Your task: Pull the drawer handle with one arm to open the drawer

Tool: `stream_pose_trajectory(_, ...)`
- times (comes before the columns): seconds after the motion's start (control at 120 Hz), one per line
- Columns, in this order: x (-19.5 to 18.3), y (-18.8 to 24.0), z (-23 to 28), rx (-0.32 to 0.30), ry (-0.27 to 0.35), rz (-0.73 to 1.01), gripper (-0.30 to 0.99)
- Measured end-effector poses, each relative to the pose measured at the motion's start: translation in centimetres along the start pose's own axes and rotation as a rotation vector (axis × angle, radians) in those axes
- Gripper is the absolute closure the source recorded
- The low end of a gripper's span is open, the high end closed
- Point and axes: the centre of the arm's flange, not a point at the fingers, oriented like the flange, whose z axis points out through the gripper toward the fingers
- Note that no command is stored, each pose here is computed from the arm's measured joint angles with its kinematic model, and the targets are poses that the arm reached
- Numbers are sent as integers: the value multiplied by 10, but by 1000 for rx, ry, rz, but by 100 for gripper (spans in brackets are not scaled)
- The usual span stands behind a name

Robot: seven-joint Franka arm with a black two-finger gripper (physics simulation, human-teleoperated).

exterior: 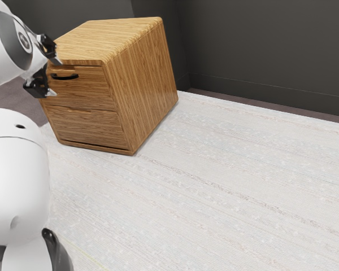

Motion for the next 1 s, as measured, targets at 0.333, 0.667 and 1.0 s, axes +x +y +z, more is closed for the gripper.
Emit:
stream_pose_trajectory(0.333,-42,8,44,-52,-61,-77,2)
stream_pose_trajectory(0.667,-62,-19,75,15,-121,-91,3)
stream_pose_trajectory(1.0,-64,-30,82,45,-104,-91,3)
